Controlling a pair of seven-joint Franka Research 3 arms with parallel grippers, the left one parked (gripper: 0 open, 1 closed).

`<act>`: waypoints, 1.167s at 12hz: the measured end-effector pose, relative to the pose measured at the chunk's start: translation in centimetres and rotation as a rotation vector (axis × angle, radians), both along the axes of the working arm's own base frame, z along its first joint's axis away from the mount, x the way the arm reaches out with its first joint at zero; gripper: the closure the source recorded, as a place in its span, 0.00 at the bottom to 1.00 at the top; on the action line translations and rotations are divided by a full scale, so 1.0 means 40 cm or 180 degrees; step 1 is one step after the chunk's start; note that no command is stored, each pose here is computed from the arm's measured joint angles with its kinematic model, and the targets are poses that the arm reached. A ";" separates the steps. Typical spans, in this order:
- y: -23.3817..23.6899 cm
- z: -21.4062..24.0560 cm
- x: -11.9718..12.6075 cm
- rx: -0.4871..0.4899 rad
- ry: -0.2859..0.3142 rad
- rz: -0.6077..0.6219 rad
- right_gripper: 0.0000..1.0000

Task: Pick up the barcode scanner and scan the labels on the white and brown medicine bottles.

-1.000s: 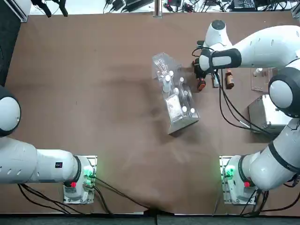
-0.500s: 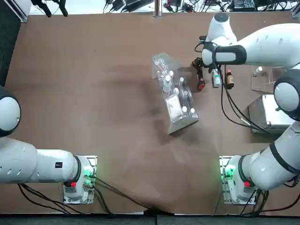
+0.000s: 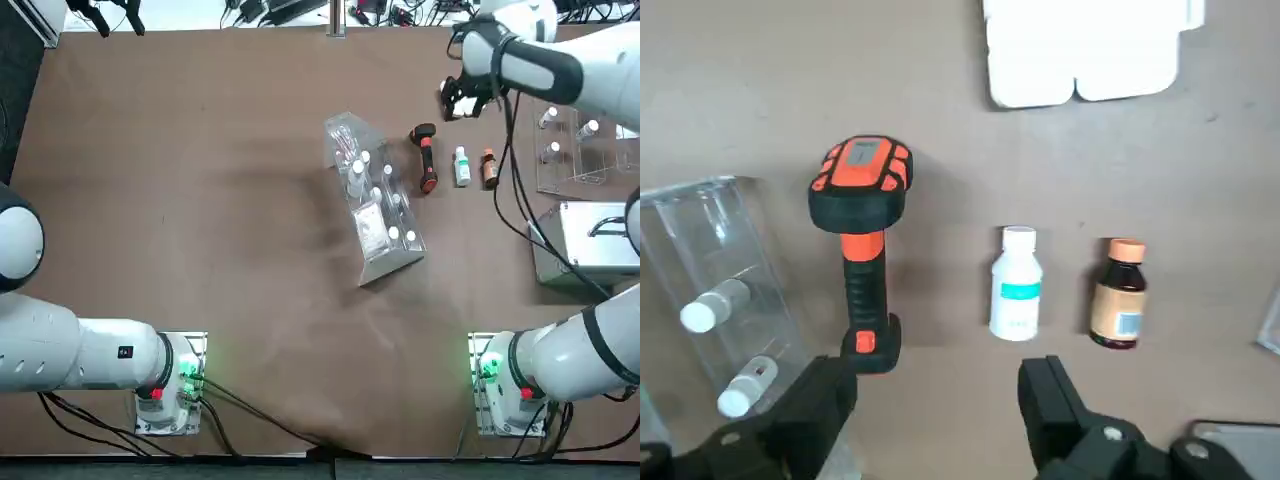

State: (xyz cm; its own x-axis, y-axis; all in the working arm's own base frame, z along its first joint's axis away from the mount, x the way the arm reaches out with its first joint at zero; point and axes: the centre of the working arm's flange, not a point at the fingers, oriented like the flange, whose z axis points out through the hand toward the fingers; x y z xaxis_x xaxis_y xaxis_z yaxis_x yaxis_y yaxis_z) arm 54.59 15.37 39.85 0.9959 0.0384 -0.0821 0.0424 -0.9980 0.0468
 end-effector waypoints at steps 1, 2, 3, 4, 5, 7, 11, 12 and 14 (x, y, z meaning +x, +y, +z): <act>-0.007 0.036 0.001 0.0011 -0.0032 -0.0011 0.00; -0.015 0.068 0.003 0.0019 -0.0061 -0.0030 0.00; -0.027 0.101 0.007 0.0031 -0.0099 -0.0056 0.00; -0.043 0.137 0.012 0.0043 -0.0134 -0.0058 0.00; -0.066 0.177 0.017 0.0046 -0.0134 -0.0059 0.00; -0.130 0.261 0.025 0.0042 -0.0076 -0.0043 0.00; -0.256 0.383 0.047 0.0102 -0.0143 -0.0013 0.00; -0.282 0.407 0.052 0.0110 -0.0186 -0.0043 0.00; -0.316 0.494 0.060 0.0172 -0.0346 -0.0123 0.00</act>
State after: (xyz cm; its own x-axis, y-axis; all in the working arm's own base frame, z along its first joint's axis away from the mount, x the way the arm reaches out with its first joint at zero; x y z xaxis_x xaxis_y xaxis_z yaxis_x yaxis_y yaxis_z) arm 57.00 2.71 59.60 0.9996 0.0015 0.0276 0.0016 -1.0000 -0.0048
